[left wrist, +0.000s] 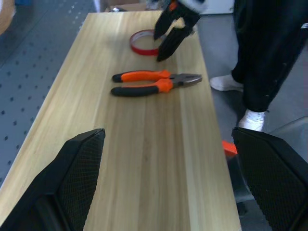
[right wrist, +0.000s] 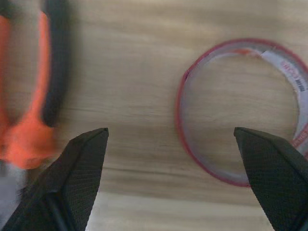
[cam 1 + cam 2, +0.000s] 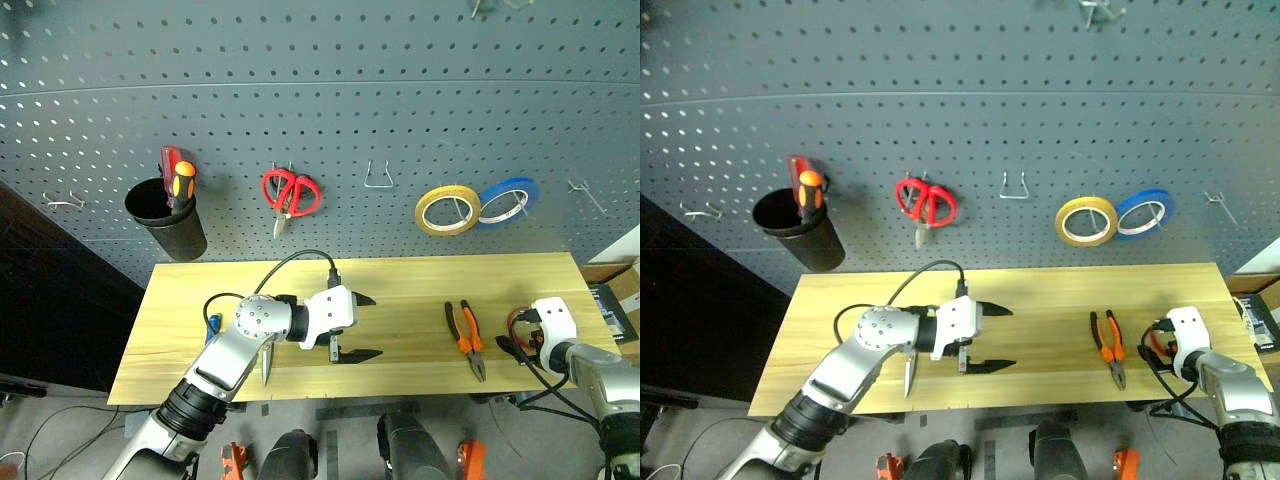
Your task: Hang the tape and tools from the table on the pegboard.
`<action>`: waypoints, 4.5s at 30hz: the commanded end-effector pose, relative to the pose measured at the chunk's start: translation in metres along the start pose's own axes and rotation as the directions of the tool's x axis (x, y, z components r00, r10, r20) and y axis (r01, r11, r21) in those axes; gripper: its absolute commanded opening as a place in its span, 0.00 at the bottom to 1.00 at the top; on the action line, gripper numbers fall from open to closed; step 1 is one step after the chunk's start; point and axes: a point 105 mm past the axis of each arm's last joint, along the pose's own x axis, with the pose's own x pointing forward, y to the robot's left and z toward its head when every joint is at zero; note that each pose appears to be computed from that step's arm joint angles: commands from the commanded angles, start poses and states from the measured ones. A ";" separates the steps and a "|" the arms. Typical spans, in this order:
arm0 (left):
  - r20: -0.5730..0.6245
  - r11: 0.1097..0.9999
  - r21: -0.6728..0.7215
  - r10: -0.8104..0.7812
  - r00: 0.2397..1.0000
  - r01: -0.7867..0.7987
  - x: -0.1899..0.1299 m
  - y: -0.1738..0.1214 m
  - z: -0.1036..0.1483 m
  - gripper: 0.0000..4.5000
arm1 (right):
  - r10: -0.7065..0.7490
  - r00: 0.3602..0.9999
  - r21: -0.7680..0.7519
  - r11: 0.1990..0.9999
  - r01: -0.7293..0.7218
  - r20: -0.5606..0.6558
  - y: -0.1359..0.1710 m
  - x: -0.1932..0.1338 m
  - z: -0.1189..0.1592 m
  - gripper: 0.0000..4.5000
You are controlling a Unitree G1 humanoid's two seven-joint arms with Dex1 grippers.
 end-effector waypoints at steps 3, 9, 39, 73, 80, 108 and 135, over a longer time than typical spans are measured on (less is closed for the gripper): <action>0.032 0.991 0.093 -0.100 0.995 0.096 0.008 -0.021 0.014 1.00 | 0.013 0.998 0.021 1.000 -0.011 -0.067 -0.016 0.004 -0.005 0.66; 0.041 0.981 0.171 -0.101 0.994 0.093 0.017 -0.023 0.016 1.00 | 0.025 0.992 -0.010 1.000 -0.026 -0.122 -0.019 0.005 -0.012 0.19; 0.431 0.983 0.091 0.107 0.896 -0.161 0.046 0.013 0.098 1.00 | -0.406 0.449 0.254 0.897 0.361 0.796 0.015 -0.184 0.151 0.01; 0.117 0.962 0.211 0.150 0.982 -0.172 0.003 0.040 0.012 1.00 | -0.180 0.900 0.115 0.983 0.146 0.398 0.050 -0.086 0.080 0.99; 0.031 0.957 0.265 0.110 0.993 -0.114 -0.007 0.041 -0.010 1.00 | -0.023 0.978 0.120 0.993 -0.002 0.205 0.109 -0.051 0.039 0.99; 0.048 0.964 0.243 0.101 0.994 -0.109 0.004 0.024 -0.012 1.00 | 0.040 0.998 -0.033 0.999 -0.042 -0.056 0.084 0.015 0.008 0.99; 0.210 0.744 -0.305 0.661 0.720 -0.594 -0.088 0.043 -0.009 1.00 | 0.032 0.581 -0.170 0.968 0.184 0.813 0.206 -0.140 0.168 0.58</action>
